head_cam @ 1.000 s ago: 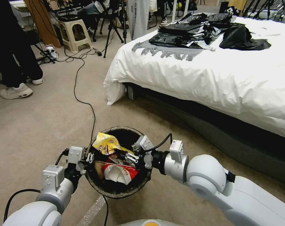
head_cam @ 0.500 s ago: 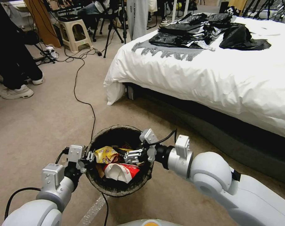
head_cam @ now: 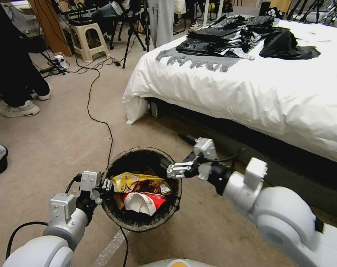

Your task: Pick up the trash bin, then pick up the garbage from the floor and place it into the trash bin.

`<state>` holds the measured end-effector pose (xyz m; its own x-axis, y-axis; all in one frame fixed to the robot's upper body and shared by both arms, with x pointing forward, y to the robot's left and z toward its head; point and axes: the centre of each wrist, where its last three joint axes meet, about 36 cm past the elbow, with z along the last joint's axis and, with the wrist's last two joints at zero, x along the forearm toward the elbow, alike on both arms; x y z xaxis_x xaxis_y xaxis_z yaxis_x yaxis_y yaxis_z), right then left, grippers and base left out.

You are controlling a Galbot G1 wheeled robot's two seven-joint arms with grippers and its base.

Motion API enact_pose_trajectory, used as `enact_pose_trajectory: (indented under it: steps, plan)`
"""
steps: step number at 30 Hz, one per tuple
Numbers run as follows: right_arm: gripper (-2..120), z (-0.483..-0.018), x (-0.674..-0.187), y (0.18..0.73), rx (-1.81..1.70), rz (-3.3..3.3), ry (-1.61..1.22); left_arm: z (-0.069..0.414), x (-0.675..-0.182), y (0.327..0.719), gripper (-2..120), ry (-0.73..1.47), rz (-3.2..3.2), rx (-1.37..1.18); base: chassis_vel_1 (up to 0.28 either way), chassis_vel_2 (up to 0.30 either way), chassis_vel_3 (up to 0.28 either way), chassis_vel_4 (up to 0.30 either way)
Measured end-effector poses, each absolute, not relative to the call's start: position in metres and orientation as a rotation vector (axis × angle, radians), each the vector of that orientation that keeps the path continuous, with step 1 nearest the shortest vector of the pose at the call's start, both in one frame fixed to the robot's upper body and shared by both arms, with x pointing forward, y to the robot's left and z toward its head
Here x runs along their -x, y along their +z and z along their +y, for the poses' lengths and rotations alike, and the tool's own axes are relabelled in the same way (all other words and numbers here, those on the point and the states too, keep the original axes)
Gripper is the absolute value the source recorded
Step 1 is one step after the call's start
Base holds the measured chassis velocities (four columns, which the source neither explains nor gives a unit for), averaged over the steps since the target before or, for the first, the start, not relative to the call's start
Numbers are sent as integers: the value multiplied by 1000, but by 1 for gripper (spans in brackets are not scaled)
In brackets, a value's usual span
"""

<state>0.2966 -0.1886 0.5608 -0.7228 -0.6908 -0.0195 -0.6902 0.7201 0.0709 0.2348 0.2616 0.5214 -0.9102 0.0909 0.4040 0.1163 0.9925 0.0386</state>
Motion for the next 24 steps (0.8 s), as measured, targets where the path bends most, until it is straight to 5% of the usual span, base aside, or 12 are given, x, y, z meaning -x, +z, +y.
enact_pose_trajectory:
  steps: [10,24]
  plan:
    - [100,-214,-284,562,-851,-3114,-193,263,-234,521,1,-87,-2724,133,0,0,0,0]
    - [100,-235,-245,491,-213,-3262,116,265,-233,521,1,-80,-2725,117,0,0,0,0]
